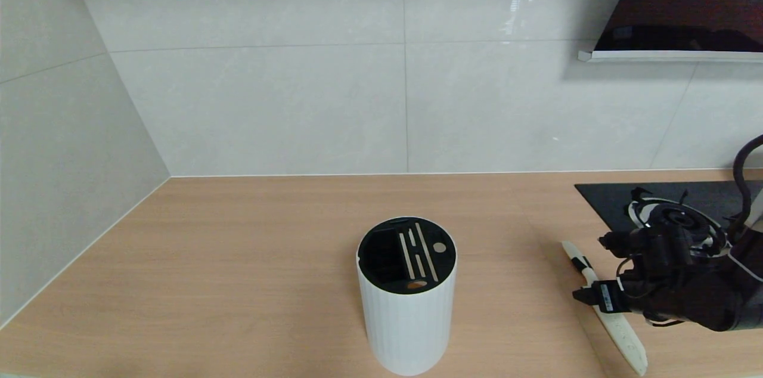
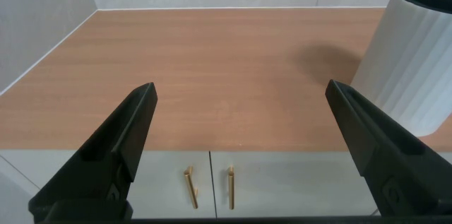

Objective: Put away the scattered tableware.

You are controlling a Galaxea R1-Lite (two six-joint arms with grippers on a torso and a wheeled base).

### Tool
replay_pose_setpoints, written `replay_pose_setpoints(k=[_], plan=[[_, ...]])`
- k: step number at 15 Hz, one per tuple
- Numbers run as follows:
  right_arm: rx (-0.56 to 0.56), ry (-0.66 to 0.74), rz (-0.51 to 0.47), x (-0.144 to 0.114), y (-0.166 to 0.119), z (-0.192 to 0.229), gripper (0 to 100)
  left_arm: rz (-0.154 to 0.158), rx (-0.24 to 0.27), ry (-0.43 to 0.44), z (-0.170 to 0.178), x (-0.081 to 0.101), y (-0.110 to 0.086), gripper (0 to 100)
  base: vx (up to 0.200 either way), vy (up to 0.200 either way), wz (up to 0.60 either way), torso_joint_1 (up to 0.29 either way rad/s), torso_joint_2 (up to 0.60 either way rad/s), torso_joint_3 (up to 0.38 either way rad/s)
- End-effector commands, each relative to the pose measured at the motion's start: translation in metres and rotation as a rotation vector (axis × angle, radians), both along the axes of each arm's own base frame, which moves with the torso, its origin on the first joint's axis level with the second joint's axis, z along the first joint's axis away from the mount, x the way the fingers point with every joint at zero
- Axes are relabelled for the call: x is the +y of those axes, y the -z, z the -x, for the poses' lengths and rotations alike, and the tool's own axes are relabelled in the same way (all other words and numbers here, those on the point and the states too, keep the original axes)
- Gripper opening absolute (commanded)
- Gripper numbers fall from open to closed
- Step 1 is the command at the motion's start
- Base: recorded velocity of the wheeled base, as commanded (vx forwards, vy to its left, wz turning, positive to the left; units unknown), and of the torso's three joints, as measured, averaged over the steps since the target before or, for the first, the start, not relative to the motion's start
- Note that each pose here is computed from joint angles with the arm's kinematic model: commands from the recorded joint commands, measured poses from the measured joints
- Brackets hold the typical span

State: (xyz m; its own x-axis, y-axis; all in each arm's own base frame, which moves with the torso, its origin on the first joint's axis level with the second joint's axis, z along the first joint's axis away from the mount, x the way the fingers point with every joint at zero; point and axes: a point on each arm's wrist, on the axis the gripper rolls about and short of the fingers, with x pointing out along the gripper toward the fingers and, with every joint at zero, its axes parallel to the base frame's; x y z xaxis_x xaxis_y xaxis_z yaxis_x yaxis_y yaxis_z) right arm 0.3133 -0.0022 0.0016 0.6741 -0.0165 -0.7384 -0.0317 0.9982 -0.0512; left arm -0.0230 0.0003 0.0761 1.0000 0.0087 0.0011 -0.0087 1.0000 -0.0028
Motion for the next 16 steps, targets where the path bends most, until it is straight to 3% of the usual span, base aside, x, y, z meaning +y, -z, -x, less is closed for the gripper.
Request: replay_pose_setpoints(k=[1, 16], plan=[[-0.001, 0.001, 0.001, 0.0, 0.0005, -0.0007, 100, 0.0, 0.001, 0.0, -0.0001, 0.0, 0.0003, 100, 0.0, 0.0, 0.0, 0.0, 0.0, 0.0], [-0.037, 0.036, 0.024, -0.0052, 0.007, -0.0099, 100, 0.002, 0.0, 0.0, 0.0, 0.0, -0.0001, 100, 0.0, 0.0, 0.0, 0.0, 0.0, 0.0]])
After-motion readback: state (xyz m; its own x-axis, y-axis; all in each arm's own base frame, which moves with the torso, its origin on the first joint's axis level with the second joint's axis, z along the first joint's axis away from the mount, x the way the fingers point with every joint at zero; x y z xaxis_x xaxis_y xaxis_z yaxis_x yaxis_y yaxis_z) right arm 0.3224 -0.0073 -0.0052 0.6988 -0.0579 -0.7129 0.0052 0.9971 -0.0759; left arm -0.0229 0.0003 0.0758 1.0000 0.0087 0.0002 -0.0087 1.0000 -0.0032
